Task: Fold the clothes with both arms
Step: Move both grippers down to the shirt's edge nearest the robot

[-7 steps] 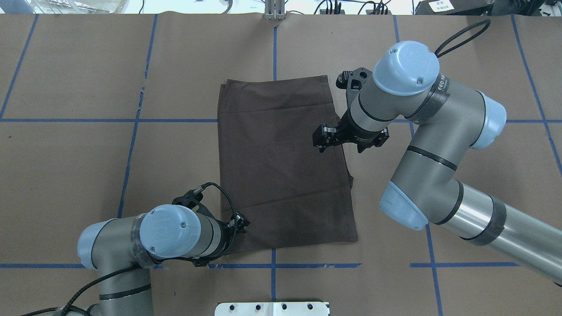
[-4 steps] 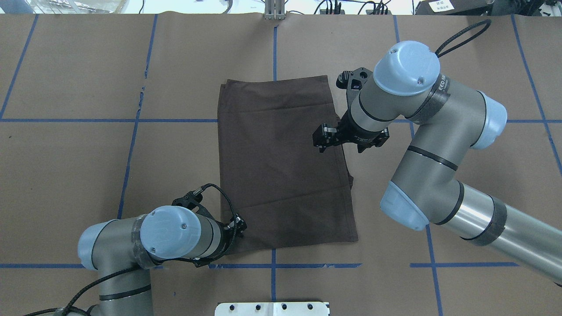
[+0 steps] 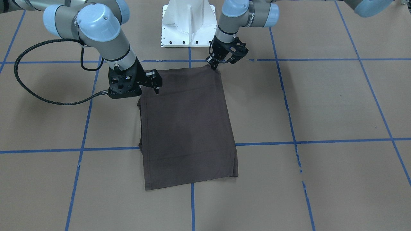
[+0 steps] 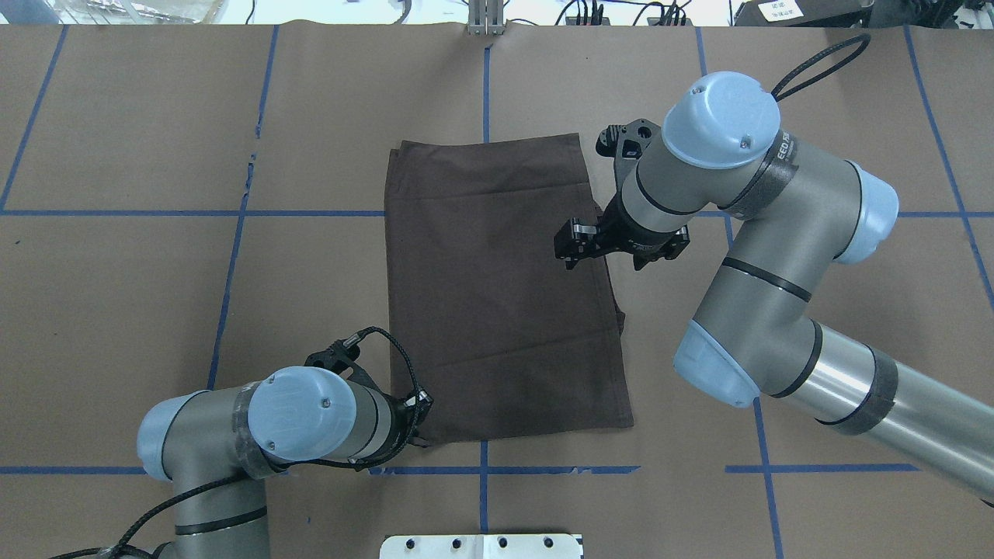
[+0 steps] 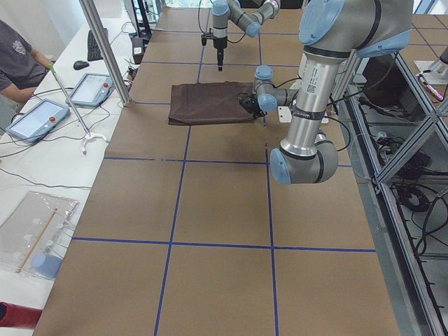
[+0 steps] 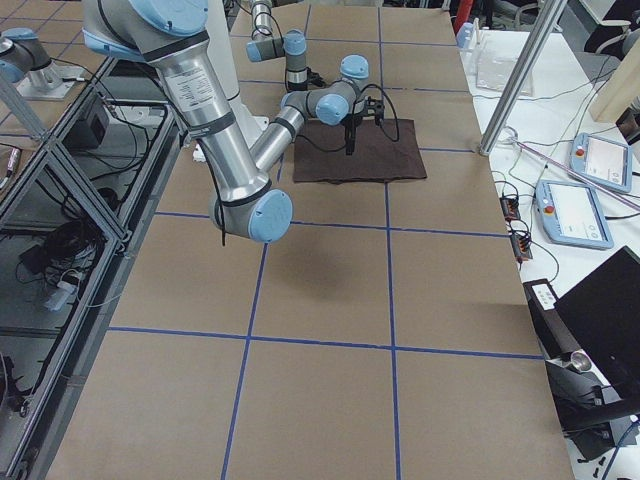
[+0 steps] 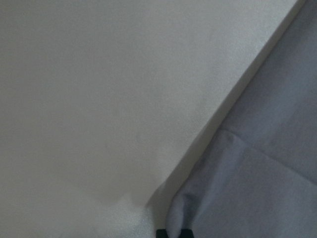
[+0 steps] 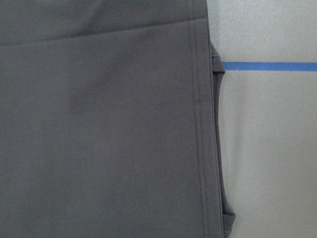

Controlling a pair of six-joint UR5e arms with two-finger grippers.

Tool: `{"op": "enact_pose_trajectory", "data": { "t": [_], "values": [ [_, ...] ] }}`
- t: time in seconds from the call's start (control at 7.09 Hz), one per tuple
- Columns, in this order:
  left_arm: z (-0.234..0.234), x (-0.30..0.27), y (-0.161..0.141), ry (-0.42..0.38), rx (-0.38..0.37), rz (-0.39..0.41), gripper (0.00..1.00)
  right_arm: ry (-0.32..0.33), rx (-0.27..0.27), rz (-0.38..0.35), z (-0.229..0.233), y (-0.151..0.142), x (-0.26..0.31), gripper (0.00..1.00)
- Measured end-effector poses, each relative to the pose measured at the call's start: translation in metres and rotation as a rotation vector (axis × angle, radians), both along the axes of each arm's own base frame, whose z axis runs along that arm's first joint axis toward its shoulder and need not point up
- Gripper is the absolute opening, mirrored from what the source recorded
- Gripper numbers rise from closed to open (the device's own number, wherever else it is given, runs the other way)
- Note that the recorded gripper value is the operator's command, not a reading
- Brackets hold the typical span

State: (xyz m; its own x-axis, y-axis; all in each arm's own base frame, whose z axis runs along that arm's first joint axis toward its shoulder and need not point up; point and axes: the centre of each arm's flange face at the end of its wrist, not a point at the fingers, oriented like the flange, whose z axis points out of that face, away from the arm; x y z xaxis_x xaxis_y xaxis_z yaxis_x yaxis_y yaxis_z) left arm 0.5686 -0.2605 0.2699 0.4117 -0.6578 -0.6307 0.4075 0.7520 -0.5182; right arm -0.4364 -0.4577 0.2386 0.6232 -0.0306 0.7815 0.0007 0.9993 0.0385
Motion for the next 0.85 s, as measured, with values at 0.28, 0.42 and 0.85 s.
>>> {"op": "enact_pose_trajectory", "data": {
  "t": [0.28,0.42,0.85],
  "values": [
    [-0.009,-0.006,0.009,-0.014,0.020,0.030,0.00,0.000,-0.026,0.015,0.003,0.005,0.000,1.00],
    [-0.019,-0.014,0.011,-0.011,0.049,0.052,0.00,-0.006,-0.083,0.047,0.002,0.019,-0.004,1.00],
    [-0.035,-0.024,0.013,0.001,0.109,0.093,0.00,0.011,-0.273,0.183,0.001,0.092,-0.050,1.00]
  ]
}}
